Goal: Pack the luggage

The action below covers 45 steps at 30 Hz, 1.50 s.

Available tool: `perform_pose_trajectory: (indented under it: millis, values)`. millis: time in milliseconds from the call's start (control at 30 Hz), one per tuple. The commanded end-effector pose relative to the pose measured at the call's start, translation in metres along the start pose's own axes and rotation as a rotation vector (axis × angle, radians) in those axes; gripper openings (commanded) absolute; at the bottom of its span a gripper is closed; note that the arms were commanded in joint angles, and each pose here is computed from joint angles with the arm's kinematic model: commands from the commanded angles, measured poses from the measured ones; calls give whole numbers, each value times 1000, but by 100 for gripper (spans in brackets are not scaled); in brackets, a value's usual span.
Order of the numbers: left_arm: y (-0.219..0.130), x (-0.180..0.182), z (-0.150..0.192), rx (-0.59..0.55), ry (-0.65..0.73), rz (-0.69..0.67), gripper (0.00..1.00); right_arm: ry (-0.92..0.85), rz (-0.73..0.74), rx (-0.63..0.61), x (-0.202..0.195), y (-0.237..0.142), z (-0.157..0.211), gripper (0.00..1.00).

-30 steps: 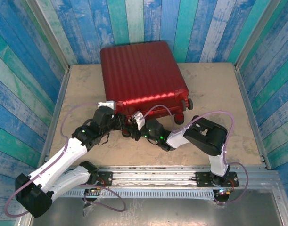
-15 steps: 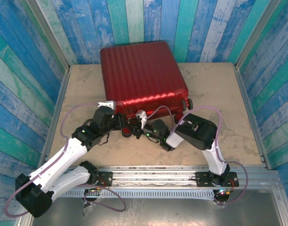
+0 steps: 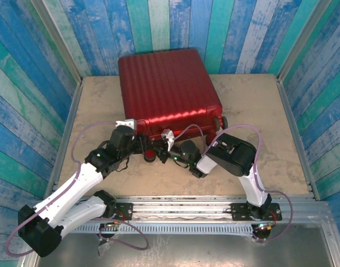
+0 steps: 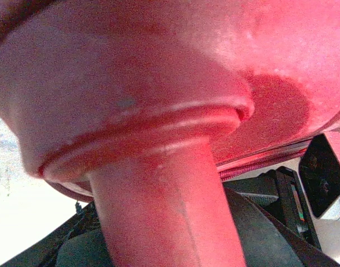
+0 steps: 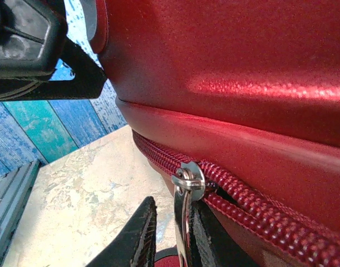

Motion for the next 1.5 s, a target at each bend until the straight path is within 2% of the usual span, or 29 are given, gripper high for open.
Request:
perform_pose_trajectory:
  millis: [0,167,467,633,900,1133,1467]
  values:
    - [-8,17,2,-24,-45,-80,0,4,4,-137,-7,0,-38,18]
    - [-5,19,4,-25,-67,-93,0,27,-24,-135,-5,3,-41,1]
    - [-13,36,1,-66,-118,-163,0,74,-40,-112,-3,-10,-43,0]
    - [-11,45,7,-53,-156,-180,0,168,19,-113,-20,-29,-44,0]
    - [-10,62,8,-61,-216,-189,0,99,40,-118,-13,-49,-51,0]
    - [-12,79,8,-66,-266,-214,0,79,102,-124,-23,-66,-54,0]
    - [-18,84,-6,-103,-271,-246,0,21,155,-20,-22,-81,-38,0]
Point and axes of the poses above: each hand's point on the last joint's axis, 136 mm out from that joint toward the fingers, its own y axis out along the fingers, its own x axis along the line the jaws close on, z = x × y, the point moved 1 cm from there along -y, back along the fingers, and after that the axes turned 13 degrees about y, right-handed, at the moved point
